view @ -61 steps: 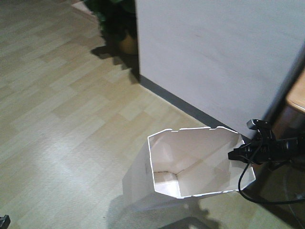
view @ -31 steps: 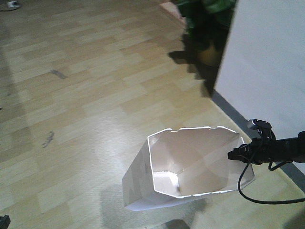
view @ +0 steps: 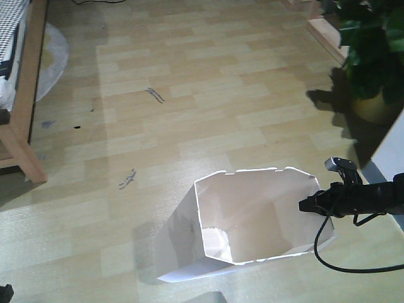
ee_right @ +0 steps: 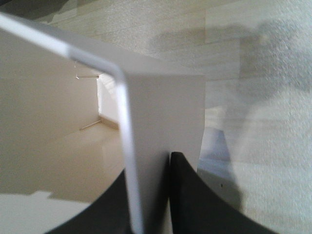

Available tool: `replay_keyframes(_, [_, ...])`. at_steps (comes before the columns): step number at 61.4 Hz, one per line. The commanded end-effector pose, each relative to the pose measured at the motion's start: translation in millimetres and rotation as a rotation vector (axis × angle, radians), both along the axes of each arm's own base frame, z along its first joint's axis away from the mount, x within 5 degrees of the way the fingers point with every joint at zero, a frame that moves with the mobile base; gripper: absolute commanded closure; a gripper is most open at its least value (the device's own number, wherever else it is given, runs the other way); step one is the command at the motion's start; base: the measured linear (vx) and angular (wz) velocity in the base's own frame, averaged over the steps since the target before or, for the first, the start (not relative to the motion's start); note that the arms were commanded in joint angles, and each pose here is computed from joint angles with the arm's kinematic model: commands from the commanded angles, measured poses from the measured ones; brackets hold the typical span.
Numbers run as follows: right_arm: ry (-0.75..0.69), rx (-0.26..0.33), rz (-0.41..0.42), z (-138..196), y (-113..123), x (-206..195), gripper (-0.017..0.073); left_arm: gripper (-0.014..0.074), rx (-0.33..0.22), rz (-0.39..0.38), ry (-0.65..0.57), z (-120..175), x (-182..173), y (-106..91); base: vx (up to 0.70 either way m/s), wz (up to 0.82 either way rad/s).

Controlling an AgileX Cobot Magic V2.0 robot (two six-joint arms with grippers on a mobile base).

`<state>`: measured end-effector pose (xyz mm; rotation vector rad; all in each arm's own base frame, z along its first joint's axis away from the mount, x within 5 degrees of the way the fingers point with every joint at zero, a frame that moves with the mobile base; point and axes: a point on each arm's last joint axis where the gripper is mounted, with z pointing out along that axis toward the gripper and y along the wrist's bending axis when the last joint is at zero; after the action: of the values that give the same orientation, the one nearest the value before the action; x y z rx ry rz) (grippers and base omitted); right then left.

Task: Move trash bin to bedside with robot
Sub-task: 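Hold the bin in the right gripper while the base turns toward the bed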

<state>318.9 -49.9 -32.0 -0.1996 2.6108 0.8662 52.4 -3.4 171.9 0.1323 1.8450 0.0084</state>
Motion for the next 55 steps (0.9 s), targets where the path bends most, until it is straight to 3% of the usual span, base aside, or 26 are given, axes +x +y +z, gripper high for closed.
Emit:
replay_keyframes(1, [-0.132,0.229,-0.017,41.9,9.0,15.4,0.0562,0.0601,-0.009,0.004,-0.064,0.9,1.3,0.1,0.27,0.32])
replay_keyframes(55, [-0.132,0.229,-0.017,41.9,9.0,15.4,0.0562,0.0601,-0.009,0.004,-0.064,0.9,1.3,0.1,0.36,0.12])
